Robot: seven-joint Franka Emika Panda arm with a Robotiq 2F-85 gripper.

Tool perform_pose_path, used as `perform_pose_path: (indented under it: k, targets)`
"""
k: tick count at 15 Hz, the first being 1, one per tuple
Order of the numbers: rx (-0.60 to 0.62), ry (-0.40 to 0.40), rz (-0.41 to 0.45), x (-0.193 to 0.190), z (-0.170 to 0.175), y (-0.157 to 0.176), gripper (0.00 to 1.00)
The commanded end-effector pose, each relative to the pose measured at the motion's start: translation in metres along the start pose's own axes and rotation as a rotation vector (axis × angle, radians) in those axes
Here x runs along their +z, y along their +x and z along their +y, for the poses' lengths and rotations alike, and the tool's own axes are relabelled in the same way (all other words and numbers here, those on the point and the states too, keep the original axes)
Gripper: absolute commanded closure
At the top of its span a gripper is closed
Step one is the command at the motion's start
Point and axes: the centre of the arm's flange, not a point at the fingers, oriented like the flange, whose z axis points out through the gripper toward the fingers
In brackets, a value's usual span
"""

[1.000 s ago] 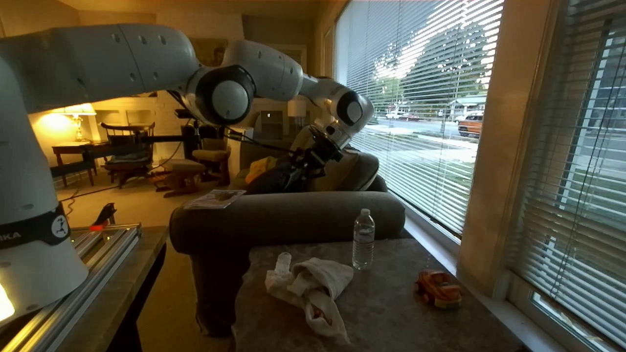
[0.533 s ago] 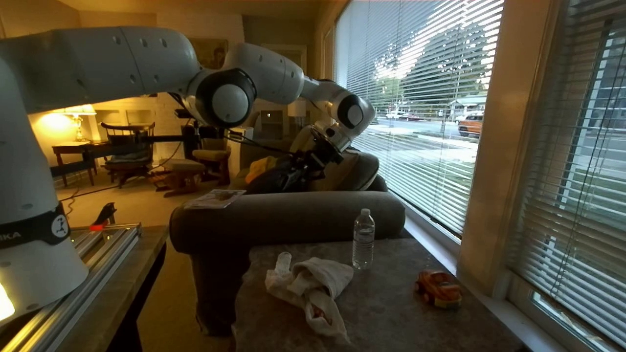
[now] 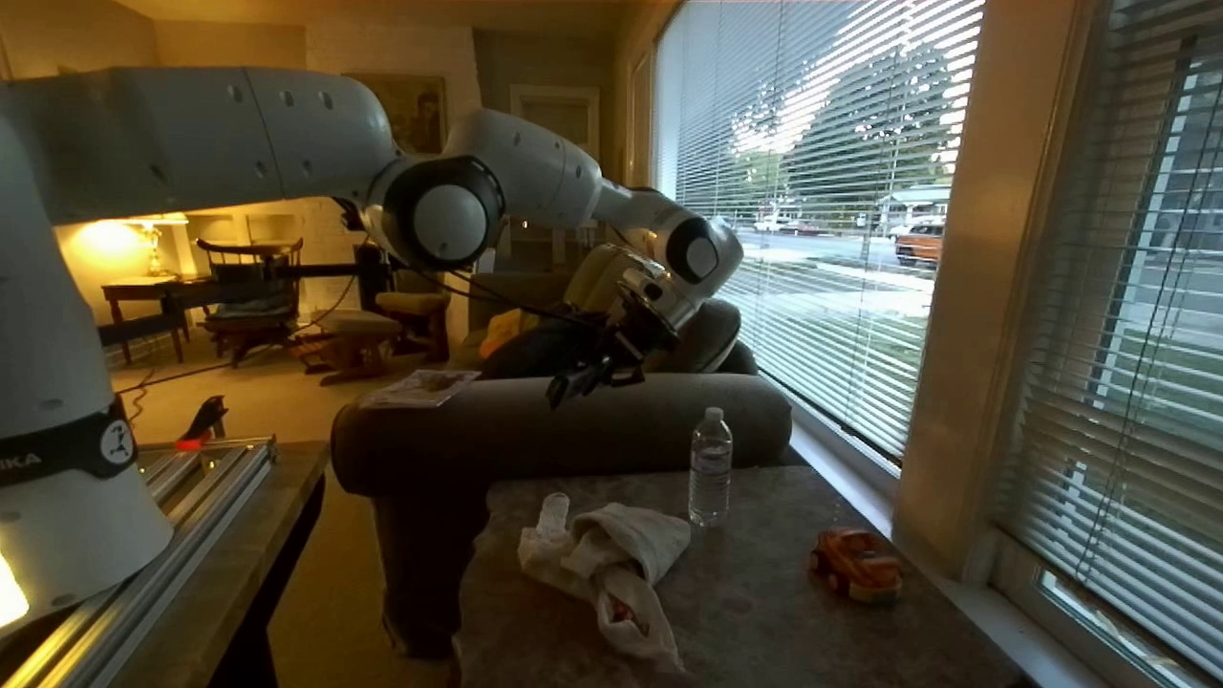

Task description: Put the grey remote control on the table.

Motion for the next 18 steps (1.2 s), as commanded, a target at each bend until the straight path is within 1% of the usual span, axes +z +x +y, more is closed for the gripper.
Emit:
perform_pose_path:
  k: [1,4,8,11,14,15,16,18]
  targets:
    - [0.053,0.071,-0.077,0.012,-0.019,0.015,0.96]
    - [0.083,0.113,-0.088,0.015,-0.038,0.018,0.96]
    - [0.123,0.16,-0.038,0.028,-0.052,0.026,0.96]
    - [0.151,0.167,-0.011,0.039,-0.059,0.036,0.96]
    - [0.179,0.164,-0.019,0.049,-0.064,0.043,0.96]
    - [0.139,0.135,-0.002,0.025,-0.081,0.018,0.96]
    - [0.141,0.132,-0.001,0.026,-0.082,0.018,0.85]
    - [0.141,0.13,-0.002,0.026,-0.083,0.019,0.85]
